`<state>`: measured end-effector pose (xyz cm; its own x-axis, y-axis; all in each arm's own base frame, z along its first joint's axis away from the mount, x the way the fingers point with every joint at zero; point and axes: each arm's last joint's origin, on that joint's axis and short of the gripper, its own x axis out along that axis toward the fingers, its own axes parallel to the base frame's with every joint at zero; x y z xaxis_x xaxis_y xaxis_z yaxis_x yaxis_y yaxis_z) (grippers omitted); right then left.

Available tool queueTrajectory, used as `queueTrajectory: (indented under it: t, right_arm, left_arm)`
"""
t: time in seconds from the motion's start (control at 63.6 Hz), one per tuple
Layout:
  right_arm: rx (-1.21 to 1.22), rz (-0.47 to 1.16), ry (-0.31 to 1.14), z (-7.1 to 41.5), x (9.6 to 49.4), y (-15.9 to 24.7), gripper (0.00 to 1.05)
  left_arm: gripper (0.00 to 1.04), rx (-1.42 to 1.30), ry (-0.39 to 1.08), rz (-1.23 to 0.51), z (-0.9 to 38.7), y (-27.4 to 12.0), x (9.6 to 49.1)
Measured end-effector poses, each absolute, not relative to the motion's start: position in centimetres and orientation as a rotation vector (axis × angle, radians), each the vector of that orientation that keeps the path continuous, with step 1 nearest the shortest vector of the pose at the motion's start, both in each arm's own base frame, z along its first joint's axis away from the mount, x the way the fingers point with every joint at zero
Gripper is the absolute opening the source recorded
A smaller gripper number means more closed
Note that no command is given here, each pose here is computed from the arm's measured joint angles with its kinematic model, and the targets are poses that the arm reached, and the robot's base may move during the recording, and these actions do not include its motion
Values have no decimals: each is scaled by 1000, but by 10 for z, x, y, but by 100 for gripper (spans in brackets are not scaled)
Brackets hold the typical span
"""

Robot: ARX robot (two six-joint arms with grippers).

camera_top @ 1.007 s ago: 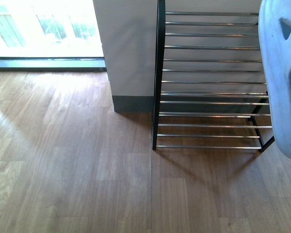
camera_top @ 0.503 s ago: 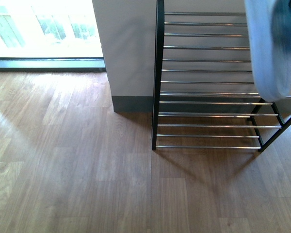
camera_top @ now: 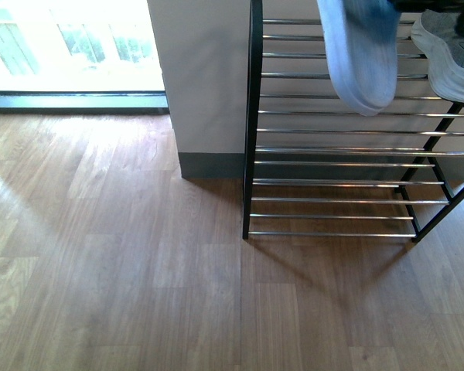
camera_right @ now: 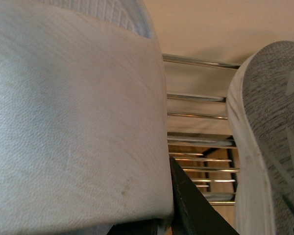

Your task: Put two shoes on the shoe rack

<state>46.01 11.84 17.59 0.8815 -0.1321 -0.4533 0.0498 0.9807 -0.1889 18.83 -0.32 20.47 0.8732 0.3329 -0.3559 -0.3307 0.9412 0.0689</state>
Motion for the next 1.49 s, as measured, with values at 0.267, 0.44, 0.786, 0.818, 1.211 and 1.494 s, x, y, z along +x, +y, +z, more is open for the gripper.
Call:
queueTrajectory:
  t: [0.267,0.44,0.786,0.818,1.211,1.494]
  right_arm:
    - [-298,-280,526,164,502,115,1]
    - [-354,-347,554,163,516,108,1]
    - [-456,-369,578,160,530,93,1]
    - [-461,-369,578,160,530,92,1]
    - [-503,-351,595,149,538,83,6]
    - [-469,-306,572,151,539,85,46]
  left_arm:
    - [2,6,373,347,205,-3,188]
    - [2,6,373,347,205,-3,188]
    - [2,6,373,347,205,-3,188]
    - [2,6,373,347,205,-3,188]
    - [2,6,373,347,205,-3,188]
    - [2,6,373,347,205,-3,188]
